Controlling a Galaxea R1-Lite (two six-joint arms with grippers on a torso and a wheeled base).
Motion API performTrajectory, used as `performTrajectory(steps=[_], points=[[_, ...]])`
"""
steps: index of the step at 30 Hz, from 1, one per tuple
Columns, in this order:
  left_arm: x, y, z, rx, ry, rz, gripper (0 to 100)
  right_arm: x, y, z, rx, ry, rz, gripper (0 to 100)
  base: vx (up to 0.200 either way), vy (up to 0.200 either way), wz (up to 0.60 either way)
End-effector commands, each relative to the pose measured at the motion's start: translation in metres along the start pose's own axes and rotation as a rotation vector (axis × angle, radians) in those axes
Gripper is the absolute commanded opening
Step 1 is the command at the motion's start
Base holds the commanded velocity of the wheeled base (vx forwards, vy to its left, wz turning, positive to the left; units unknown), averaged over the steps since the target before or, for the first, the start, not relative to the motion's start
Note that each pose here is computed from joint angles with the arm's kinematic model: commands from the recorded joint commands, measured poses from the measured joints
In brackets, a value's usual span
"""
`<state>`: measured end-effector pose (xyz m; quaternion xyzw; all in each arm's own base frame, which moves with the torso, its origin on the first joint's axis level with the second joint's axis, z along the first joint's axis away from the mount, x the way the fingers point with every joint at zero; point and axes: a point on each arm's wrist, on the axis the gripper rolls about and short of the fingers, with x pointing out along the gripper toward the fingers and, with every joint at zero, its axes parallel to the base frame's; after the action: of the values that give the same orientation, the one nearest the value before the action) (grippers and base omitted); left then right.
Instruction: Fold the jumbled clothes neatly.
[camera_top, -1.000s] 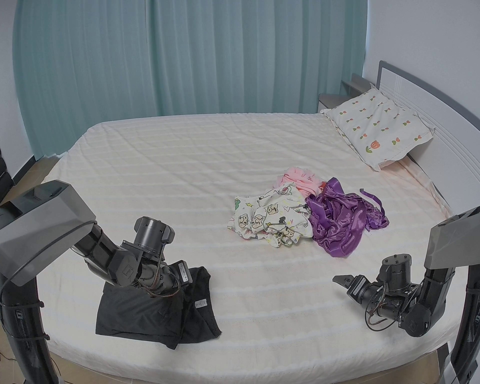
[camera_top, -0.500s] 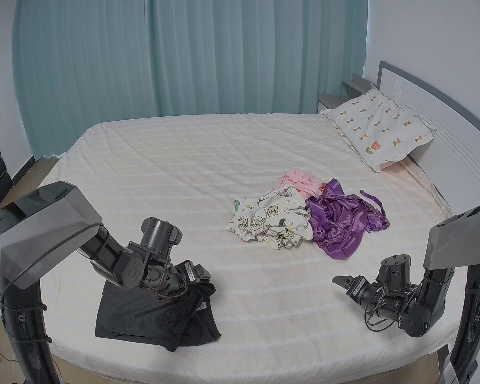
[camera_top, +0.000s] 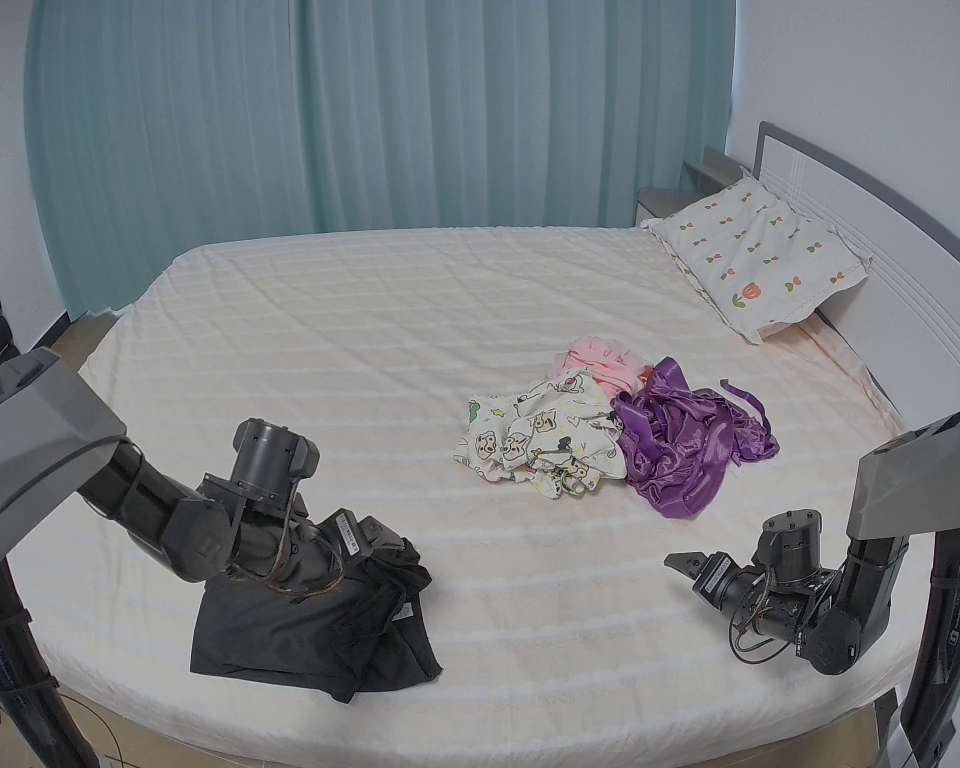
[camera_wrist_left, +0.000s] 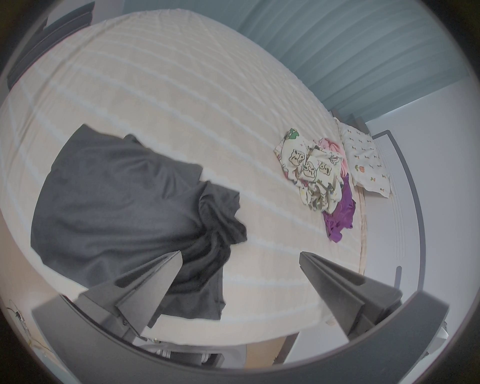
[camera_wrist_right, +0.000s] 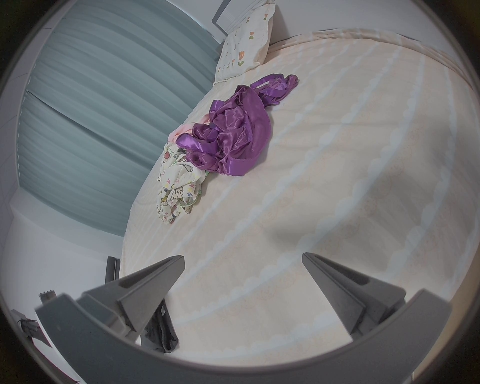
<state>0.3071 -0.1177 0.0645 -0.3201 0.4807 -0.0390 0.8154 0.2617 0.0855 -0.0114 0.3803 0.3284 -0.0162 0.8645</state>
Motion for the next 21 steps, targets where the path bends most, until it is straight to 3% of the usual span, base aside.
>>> performTrajectory(steps=[1, 8, 14, 21], points=[[-0.029, 0.02, -0.007, -0.045, 0.016, -0.032, 100, 0.0, 0.0, -0.001, -0.003, 0.002, 0.001, 100, -0.2, 0.0, 0.0], [-0.029, 0.044, -0.008, -0.108, -0.004, -0.016, 100, -0.001, 0.002, -0.004, -0.014, 0.009, 0.004, 100, -0.029, 0.0, 0.0], [-0.027, 0.055, 0.002, -0.223, -0.001, -0.083, 100, -0.007, 0.014, -0.006, -0.051, -0.001, 0.043, 100, 0.0, 0.0, 0.0], [-0.033, 0.075, 0.014, -0.279, -0.007, -0.099, 100, -0.005, 0.037, -0.018, -0.128, 0.005, 0.107, 100, 0.0, 0.2, 0.0]])
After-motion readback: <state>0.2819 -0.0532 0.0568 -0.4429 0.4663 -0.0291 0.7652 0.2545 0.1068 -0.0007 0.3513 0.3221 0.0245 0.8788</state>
